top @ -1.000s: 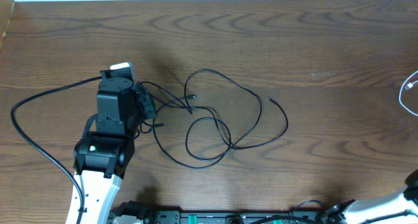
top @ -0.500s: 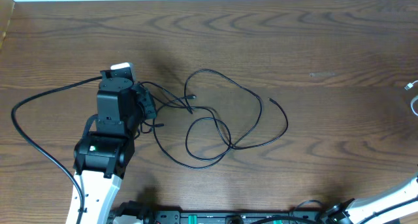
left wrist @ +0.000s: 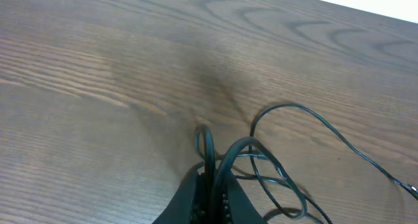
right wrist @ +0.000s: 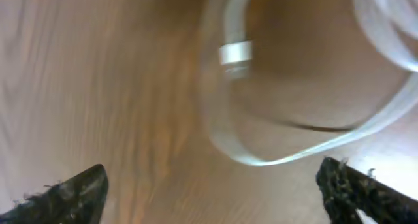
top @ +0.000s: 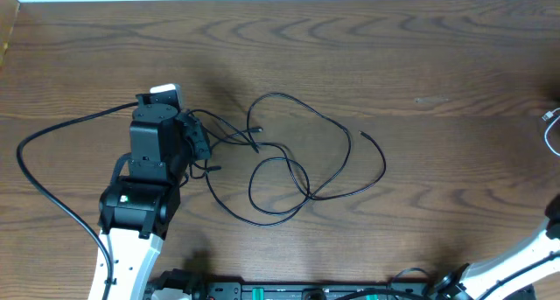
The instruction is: Untangle cables
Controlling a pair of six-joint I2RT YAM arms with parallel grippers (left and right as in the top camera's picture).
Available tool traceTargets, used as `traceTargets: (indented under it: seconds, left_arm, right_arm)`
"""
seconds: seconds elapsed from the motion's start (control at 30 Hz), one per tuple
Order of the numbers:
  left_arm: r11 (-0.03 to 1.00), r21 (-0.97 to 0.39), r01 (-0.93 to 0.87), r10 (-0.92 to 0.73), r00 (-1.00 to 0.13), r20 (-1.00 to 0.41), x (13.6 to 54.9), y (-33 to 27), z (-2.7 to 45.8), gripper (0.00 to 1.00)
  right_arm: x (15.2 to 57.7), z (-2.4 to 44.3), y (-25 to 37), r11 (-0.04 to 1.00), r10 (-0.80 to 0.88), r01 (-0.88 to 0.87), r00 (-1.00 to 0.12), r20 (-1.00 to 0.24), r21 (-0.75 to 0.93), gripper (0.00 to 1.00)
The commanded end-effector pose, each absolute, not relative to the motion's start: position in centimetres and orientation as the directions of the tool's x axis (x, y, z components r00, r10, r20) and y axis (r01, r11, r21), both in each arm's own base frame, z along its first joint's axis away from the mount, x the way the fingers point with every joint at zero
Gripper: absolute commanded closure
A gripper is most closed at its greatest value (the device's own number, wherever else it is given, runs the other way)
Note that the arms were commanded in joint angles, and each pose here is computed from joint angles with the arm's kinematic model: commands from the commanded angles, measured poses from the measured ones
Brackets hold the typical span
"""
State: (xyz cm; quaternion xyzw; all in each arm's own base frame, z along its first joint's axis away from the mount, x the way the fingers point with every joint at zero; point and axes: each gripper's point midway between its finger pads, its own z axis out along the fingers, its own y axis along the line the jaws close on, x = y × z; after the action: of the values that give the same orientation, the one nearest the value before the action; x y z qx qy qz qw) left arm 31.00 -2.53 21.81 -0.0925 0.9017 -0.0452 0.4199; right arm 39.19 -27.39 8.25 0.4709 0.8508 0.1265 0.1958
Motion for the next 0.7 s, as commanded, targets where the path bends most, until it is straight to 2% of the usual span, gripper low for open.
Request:
traceTargets:
  seconds: [0.0, 0.07, 0.13, 0.17, 0.2, 0.23, 0.3, 0.33, 0.47, 0.67]
  left_arm:
    - [0.979, -0.164, -0.118, -0.202, -0.628, -0.751, 31.0, -2.6, 22.0, 0.92]
    - [0.979, -0.164, -0.118, -0.202, -0.628, -0.752, 31.0, -2.7, 22.0, 0.92]
    - [0.979, -0.164, -0.118, -0.202, -0.628, -0.751, 31.0, -2.6, 22.0, 0.92]
    - [0.979, -0.164, -0.118, -0.202, -0.628, -0.751, 31.0, -2.7, 22.0, 0.92]
    - [0.979, -0.164, -0.118, -0.202, -0.628, -0.751, 31.0, -2.6, 22.0, 0.92]
    - [0.979, -0.164, -0.118, -0.202, -0.628, -0.751, 31.0, -2.7, 22.0, 0.92]
    - [0.979, -0.164, -0.118, -0.202, -0.629, -0.751, 31.0, -2.7, 22.0, 0.92]
    - [0.979, -0.164, -0.118, -0.202, -0.629, -0.751, 31.0, -2.7, 22.0, 0.92]
    - [0.979, -0.164, -0.118, -0.201, -0.629, -0.751, 31.0, -2.6, 22.0, 0.92]
    - [0.979, -0.164, -0.118, -0.202, -0.628, -0.751, 31.0, -2.7, 22.0, 0.92]
  right_arm:
    - [41.7, 8.9, -24.3, 0.784, 0.62, 0.542, -0.71, -0.335, 0.303, 0.18]
    - [42.4, 8.3, -24.2, 0.848, 0.525, 0.507, -0.766, -0.372, 0.154, 0.19]
    - [42.6, 8.0, -24.6, 0.854, 0.493, 0.518, -0.78, -0.386, 0.044, 0.18]
    - [42.7, 7.8, -24.8, 0.852, 0.482, 0.523, -0.785, -0.389, 0.002, 0.22]
    - [42.7, 7.6, -24.9, 0.851, 0.474, 0.525, -0.79, -0.389, -0.029, 0.3]
    - [42.7, 7.3, -25.0, 0.849, 0.469, 0.526, -0.794, -0.387, -0.053, 0.44]
    - [42.7, 6.6, -24.9, 0.846, 0.471, 0.529, -0.8, -0.371, -0.067, 0.6]
    - [42.5, 6.2, -24.9, 0.841, 0.482, 0.538, -0.798, -0.361, -0.065, 0.64]
    - [41.1, 4.1, -25.3, 0.791, 0.562, 0.607, -0.771, -0.299, -0.076, 0.67]
    - [39.3, 1.9, -26.2, 0.772, 0.594, 0.626, -0.771, -0.232, -0.104, 0.69]
